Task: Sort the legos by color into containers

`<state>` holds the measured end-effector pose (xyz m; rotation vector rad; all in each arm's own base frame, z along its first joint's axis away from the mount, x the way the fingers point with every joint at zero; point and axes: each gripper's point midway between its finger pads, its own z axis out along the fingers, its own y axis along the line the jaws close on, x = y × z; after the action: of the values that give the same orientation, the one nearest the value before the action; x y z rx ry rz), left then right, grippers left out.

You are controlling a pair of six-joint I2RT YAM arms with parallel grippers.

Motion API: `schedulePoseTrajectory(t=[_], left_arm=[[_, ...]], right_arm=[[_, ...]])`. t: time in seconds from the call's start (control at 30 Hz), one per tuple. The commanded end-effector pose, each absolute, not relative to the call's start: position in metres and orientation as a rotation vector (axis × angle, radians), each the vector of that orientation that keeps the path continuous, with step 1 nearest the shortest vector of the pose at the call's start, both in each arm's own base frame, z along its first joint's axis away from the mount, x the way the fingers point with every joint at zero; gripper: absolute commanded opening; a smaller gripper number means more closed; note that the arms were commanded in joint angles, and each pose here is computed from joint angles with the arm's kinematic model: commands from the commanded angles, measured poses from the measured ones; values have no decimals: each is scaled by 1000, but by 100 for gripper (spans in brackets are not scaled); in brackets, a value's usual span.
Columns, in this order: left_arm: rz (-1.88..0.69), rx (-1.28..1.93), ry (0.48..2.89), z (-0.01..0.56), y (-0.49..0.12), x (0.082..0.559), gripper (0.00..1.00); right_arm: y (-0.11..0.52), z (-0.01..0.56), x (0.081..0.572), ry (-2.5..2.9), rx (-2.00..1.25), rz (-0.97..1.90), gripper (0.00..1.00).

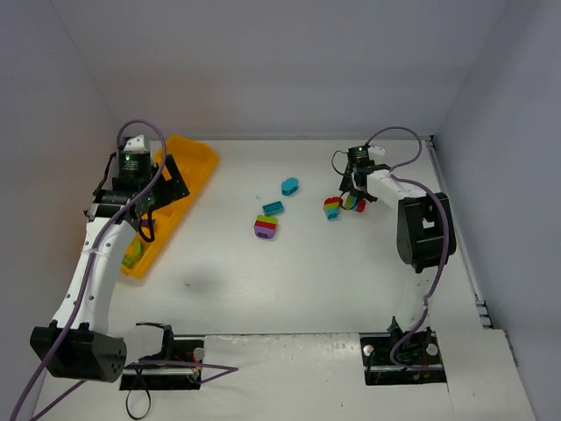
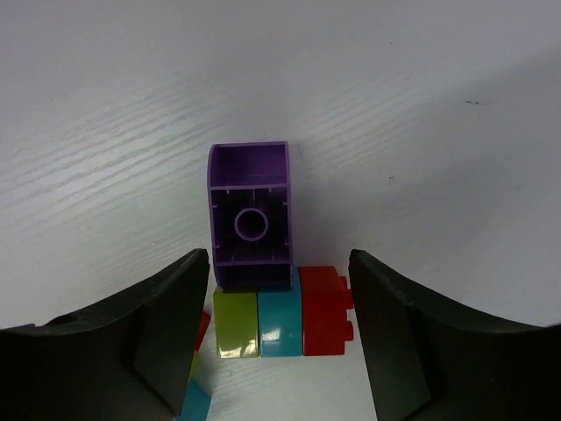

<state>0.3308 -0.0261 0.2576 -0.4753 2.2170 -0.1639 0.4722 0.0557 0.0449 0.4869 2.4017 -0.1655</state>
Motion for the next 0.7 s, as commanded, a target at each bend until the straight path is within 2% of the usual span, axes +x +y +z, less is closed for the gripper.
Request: schedulePoseTrajectory(t=[0.0, 0.07, 0.1, 0.17, 0.2, 0.27, 0.3, 0.33, 0.43, 0.47, 0.53, 0.57, 0.63, 0.67], left_arm=[[-173, -397, 2179, 269, -27, 320, 85], [-232, -364, 2187, 266, -36, 315, 85], [-248, -352, 2187, 266, -39, 314, 85], [-272, -335, 2180, 268, -43, 313, 85], [-291, -322, 2180, 268, -46, 312, 85], [-311, -309, 2168, 270, -49, 311, 85], [-332, -297, 2170, 269, -52, 311, 85], [-350, -284, 2169, 270, -56, 311, 85], [-446, -228, 2158, 275, -72, 313, 85], [-481, -217, 2142, 279, -77, 316, 85], [-565, -172, 2128, 284, -92, 316, 85], [-596, -154, 2105, 290, -98, 321, 85], [-660, -128, 2083, 299, -110, 322, 85], [-715, -107, 2063, 305, -118, 324, 85]], right_arm=[[63, 65, 497, 2317, 486, -109, 60], [62, 62, 498, 2313, 462, -118, 54], [60, 63, 499, 2307, 453, -121, 45], [60, 64, 501, 2295, 423, -125, 36], [60, 64, 502, 2295, 409, -123, 25], [63, 68, 503, 2281, 372, -108, 14], [66, 71, 504, 2265, 356, -94, 3], [68, 74, 503, 2258, 337, -84, 0], [86, 101, 496, 2196, 227, -34, 0], [96, 132, 496, 2113, 193, 14, 0], [123, 139, 478, 2097, 38, 98, 0], [133, 169, 472, 2021, 0, 144, 0], [155, 176, 451, 1994, -122, 233, 0], [163, 205, 442, 1913, -152, 291, 0]])
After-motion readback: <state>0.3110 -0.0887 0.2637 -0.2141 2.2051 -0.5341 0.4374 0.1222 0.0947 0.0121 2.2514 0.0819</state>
